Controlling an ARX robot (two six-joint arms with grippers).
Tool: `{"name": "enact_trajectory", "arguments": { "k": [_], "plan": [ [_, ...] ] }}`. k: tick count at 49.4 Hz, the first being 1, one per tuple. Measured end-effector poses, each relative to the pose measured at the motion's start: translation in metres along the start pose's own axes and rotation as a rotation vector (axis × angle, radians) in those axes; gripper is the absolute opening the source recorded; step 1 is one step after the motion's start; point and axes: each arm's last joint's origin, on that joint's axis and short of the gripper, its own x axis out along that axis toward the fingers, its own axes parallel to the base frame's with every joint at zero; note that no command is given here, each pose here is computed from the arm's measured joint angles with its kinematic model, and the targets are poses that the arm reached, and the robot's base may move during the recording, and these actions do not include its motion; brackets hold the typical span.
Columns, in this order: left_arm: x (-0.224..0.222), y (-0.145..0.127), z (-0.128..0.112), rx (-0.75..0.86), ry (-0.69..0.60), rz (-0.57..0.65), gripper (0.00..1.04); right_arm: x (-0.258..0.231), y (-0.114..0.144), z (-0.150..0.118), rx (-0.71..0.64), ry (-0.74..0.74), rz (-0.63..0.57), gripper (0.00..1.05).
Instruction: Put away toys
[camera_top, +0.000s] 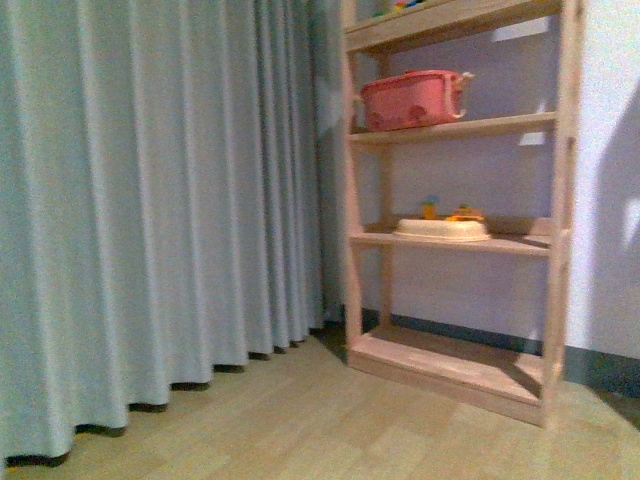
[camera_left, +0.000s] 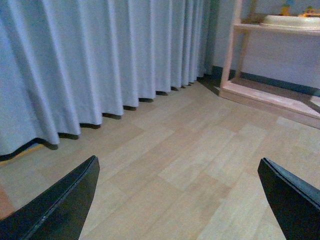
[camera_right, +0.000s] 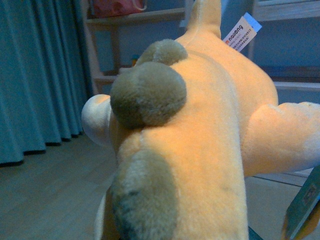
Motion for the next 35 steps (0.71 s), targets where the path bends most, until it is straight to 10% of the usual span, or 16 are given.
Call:
{"name": "enact_trajectory", "arguments": {
  "k": [35],
  "plan": [
    [0.0000, -0.0001, 0.0000, 0.000, 0.000, -0.003, 0.98, 0.0000, 0.0000, 0.0000, 0.001, 0.000, 0.000, 0.07]
  ]
}}
